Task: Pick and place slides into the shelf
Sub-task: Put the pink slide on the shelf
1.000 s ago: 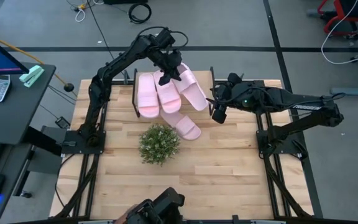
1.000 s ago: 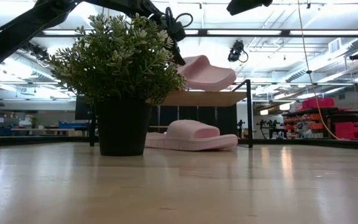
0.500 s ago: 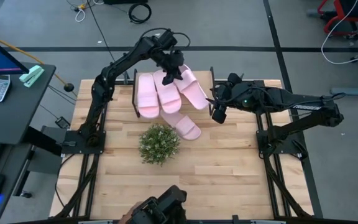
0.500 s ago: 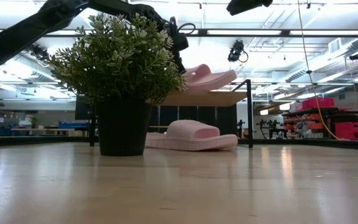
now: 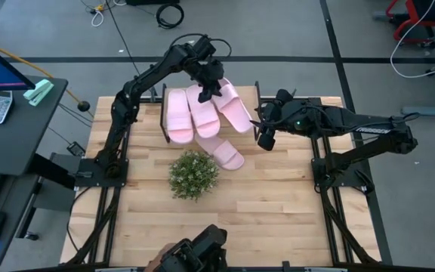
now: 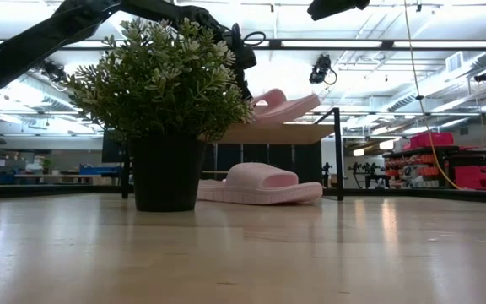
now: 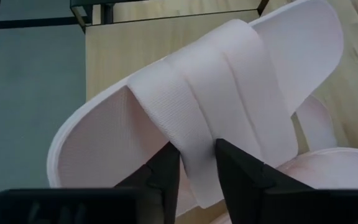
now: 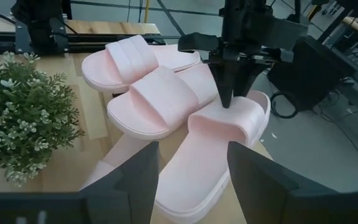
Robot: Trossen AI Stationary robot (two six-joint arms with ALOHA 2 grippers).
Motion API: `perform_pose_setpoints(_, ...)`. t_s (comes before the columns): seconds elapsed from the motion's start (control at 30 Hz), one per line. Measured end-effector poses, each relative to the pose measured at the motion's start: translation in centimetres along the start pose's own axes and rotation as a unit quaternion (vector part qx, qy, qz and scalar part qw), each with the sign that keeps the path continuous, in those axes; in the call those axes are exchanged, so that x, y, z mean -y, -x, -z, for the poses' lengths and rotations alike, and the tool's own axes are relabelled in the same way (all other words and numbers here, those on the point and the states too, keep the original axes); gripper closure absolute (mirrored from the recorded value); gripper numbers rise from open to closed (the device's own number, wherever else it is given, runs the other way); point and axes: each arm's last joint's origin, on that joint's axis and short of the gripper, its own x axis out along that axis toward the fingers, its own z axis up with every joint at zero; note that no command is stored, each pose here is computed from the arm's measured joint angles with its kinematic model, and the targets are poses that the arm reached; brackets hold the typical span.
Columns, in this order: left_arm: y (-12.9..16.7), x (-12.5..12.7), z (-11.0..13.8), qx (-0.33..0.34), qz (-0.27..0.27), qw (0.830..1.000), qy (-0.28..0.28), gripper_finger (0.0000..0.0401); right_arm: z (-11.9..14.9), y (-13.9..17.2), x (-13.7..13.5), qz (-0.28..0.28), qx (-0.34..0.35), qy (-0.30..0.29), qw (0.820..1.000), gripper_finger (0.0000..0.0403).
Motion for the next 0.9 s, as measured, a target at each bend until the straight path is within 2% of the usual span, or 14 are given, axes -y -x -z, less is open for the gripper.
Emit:
perform_pose_setpoints(0.33, -0.02, -0.33, -0.32, 0.01, -0.022, 1.0, 0.014, 0.0235, 0.0, 0.0, -0.02, -0.003, 0.0, -0.011, 1.0, 0.0206)
perform_pose_setpoints(0.67, 0.01, -0.79, -0.53, 0.002, -0.07, 0.997, 0.016, 0.0202, 0.0, 0.01, -0.04, -0.005, 0.0, -0.012, 1.0, 0.0206)
perform_pose_setpoints(0.9, -0.23, -0.5, -0.86, 0.006, -0.074, 0.994, 0.082, 0.0204, 0.01, 0.01, -0.04, -0.005, 0.0, -0.005, 1.0, 0.0206)
